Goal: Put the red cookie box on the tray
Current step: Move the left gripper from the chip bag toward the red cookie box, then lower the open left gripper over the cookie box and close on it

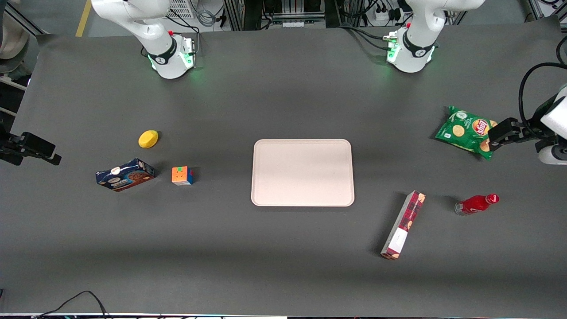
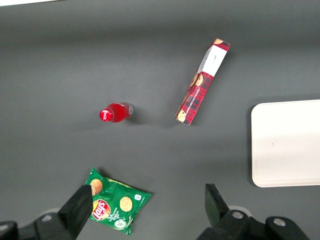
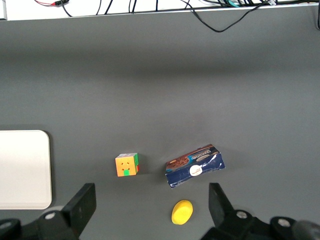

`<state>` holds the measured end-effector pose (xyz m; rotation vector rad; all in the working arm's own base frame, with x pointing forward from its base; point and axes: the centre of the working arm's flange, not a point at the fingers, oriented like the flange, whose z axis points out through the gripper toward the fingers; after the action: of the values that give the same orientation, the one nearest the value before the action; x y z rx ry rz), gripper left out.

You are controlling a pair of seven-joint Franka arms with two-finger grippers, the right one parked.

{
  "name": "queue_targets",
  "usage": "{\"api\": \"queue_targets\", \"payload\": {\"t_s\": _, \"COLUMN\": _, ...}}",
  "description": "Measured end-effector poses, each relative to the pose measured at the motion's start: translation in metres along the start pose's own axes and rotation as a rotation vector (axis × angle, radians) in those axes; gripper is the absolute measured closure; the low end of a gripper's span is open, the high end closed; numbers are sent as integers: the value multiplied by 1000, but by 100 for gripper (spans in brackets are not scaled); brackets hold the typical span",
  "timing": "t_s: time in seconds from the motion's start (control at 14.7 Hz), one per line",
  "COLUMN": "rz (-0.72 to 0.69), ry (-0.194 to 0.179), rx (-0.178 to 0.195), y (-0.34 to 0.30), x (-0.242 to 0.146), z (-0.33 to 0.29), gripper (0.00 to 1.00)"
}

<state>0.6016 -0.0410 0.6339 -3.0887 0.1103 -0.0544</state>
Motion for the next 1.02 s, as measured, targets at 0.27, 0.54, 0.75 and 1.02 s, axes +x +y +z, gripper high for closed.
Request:
{"api": "queue_targets", "payload": {"t_s": 0.27, "rz": 43, "ry": -35, "rx": -3, "y": 24, "x": 9, "z": 22, "gripper": 0}}
{"api": "queue_targets", "payload": {"t_s": 0.54, "rz": 152, "ry": -48, "rx": -9, "y": 53, "x": 34, "z": 72, "gripper": 0}}
{"api": "queue_targets", "payload": {"t_s": 0.75, "rz": 288, "ry": -39, "rx": -14, "y": 55, "x": 54, "z": 123, "gripper": 0}}
{"api": "queue_targets", "payload": {"t_s": 1.02, "rz": 445, "ry": -27, "rx": -50, "y": 58, "x": 75, "z": 203, "gripper": 0}}
